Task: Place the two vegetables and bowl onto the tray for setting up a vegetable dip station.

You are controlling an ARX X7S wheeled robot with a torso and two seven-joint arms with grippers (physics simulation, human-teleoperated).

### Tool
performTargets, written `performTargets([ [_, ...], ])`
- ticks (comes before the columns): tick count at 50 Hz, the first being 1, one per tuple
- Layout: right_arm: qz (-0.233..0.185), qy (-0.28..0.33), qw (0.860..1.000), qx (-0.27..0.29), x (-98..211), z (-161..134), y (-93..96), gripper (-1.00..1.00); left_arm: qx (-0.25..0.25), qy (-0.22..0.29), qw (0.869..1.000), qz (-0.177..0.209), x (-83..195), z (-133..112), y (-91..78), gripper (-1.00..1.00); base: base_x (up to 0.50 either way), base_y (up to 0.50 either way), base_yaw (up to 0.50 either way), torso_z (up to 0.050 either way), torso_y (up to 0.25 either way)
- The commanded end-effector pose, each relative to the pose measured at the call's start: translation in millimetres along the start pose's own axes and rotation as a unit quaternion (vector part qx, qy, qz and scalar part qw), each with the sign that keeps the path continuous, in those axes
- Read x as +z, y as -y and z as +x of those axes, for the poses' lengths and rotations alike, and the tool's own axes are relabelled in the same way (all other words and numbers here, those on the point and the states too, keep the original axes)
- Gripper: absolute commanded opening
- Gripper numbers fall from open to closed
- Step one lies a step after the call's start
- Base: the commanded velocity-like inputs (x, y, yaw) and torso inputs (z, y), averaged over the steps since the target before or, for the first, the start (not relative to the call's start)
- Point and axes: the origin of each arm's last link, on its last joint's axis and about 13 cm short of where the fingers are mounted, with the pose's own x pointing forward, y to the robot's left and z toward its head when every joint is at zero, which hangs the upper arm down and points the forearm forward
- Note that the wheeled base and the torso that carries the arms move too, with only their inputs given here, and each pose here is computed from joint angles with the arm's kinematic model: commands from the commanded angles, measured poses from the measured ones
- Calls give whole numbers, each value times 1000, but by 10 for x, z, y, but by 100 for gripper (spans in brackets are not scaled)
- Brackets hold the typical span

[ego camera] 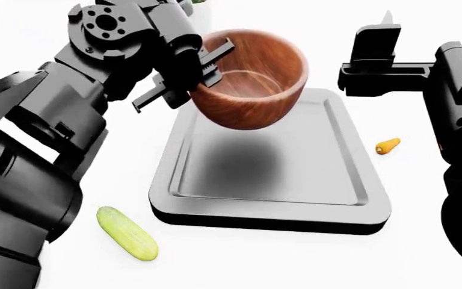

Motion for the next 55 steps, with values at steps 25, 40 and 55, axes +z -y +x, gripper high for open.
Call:
performTargets([
  [25, 2, 0, 1000, 7, -7, -2, -13, 100, -9, 2, 1000, -13, -106, 283, -63, -100, 0, 0, 0, 0, 0],
  [40, 3, 1, 1000, 9, -6, -3, -10, 100, -1, 8, 1000, -10, -125, 340, -90, -100, 0, 0, 0, 0, 1],
  [55, 5, 4, 1000, 8, 5, -7, -2, 100, 3, 4, 1000, -8, -157, 374, -99, 100, 0, 0, 0, 0, 0],
])
